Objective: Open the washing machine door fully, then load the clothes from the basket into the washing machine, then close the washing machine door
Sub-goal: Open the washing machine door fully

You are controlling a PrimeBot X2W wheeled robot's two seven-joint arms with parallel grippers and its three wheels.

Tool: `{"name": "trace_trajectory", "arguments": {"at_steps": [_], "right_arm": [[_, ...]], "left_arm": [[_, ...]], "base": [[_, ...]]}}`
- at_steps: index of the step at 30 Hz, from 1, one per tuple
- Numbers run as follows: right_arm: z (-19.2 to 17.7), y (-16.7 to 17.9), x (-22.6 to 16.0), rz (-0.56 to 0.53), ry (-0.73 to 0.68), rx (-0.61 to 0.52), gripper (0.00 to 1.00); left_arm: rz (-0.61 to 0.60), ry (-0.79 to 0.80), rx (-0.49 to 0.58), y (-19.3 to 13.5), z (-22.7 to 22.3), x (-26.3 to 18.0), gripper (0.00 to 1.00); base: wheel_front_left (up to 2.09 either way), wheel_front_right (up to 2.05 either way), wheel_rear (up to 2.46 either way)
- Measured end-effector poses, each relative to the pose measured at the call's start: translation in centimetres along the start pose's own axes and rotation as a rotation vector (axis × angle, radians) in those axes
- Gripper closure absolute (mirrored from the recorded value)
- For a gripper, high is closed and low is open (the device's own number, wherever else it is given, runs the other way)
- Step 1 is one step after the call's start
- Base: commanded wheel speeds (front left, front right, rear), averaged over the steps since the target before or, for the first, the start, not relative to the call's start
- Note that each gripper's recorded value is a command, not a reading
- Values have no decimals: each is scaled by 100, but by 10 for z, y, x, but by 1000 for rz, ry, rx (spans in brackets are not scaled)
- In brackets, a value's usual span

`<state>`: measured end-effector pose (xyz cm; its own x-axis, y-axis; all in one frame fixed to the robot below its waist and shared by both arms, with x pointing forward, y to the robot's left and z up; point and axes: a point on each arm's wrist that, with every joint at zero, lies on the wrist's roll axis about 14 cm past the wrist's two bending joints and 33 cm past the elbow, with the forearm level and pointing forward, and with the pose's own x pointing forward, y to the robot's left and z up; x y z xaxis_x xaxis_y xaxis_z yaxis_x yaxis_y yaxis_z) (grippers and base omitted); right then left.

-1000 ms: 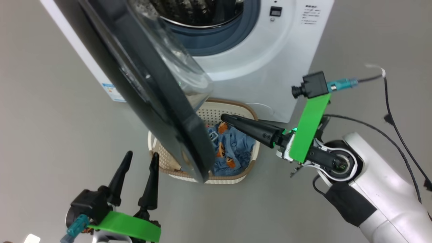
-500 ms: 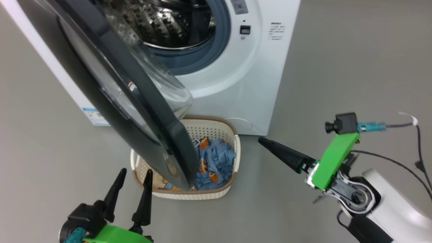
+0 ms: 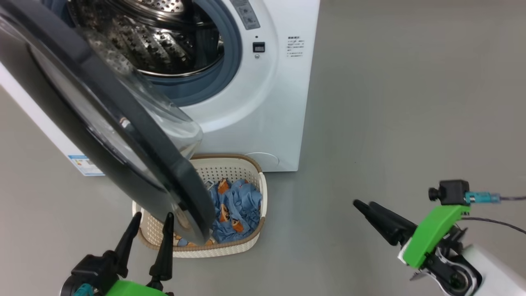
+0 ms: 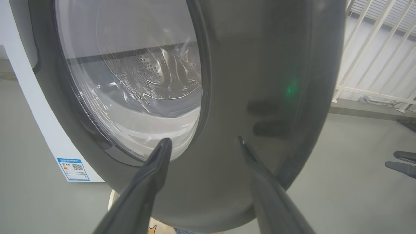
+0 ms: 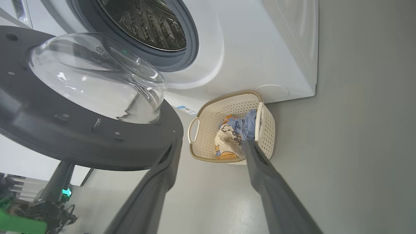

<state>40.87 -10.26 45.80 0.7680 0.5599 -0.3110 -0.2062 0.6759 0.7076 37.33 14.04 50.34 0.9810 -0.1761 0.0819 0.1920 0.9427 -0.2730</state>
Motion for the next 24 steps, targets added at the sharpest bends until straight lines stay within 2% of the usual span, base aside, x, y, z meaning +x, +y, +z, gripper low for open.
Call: {"name": "trace_trajectory", "arguments": {"at_steps": [13, 21, 24], "right_arm": [[-1, -53, -33, -155, -116, -227, 0], [0, -69, -38, -197, -147, -299, 0], [26, -67, -39, -206, -228, -329, 0]], "left_arm": [[-8, 2, 5, -3, -1, -2, 0], [-1, 11, 4, 0, -3, -2, 0], [4, 12, 4, 1, -4, -1, 0]], "base": [[0, 0, 0], [0, 0, 0], [0, 0, 0]]}}
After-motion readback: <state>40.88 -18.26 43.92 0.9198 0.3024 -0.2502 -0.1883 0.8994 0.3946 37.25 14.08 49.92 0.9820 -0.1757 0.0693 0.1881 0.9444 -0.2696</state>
